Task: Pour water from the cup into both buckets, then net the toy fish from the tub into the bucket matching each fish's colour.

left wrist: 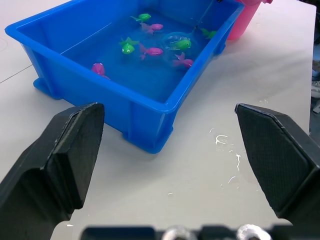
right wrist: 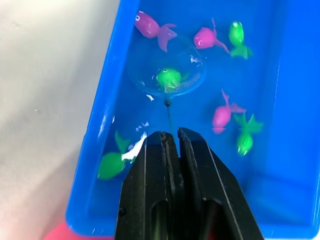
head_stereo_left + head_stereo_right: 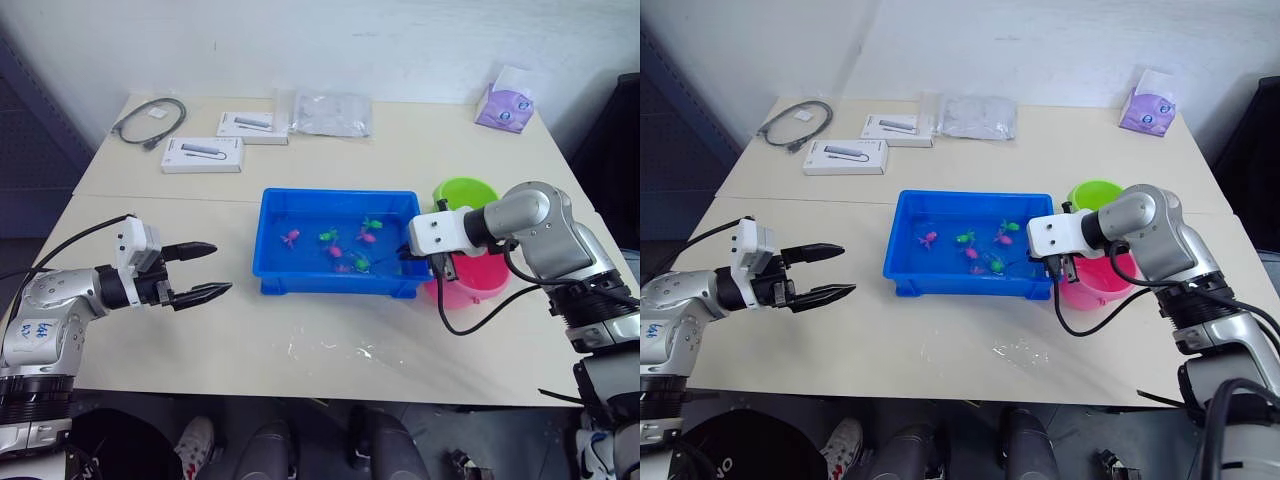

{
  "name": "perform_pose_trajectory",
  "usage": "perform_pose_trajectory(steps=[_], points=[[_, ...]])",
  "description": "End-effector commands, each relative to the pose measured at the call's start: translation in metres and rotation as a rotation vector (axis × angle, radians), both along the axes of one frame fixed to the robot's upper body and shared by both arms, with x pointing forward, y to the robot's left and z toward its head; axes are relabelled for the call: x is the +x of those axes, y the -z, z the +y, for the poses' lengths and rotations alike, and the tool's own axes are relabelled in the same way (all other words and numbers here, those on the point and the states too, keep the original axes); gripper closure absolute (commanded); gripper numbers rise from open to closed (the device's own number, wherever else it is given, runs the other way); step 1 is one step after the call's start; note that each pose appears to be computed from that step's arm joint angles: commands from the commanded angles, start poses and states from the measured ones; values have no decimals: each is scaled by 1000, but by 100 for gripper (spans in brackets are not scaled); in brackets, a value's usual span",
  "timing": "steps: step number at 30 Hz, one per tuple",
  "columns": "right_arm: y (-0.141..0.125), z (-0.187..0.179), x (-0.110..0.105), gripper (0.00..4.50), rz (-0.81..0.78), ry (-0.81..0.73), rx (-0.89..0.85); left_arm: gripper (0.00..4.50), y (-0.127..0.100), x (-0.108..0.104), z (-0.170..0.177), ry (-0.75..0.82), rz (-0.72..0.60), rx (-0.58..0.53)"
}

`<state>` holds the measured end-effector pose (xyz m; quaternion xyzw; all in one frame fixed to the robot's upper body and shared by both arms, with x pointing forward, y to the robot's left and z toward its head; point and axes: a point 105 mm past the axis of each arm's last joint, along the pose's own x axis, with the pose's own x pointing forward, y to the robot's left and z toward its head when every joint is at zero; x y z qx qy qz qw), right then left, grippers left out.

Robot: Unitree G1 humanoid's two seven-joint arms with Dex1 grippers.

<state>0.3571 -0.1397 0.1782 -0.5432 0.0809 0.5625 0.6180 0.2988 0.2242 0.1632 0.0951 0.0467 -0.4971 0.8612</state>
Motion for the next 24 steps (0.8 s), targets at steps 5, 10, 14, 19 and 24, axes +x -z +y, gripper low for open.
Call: perform_pose_trajectory(steps=[5, 10, 14, 19, 24], points=[[-19, 5, -2, 450, 23, -13, 88, 1, -16, 0, 1, 17, -57, 13], [-25, -5, 4, 450, 26, 46, 106, 1, -18, 4, 1, 30, -63, 29], [-33, -5, 8, 450, 66, 107, 216, 1, -19, 8, 2, 47, -65, 48], [-35, -8, 7, 450, 110, 149, 266, 1, -20, 11, -1, 67, -69, 50], [-37, -16, 9, 450, 116, 200, 319, 1, -21, 14, -6, 91, -72, 47]])
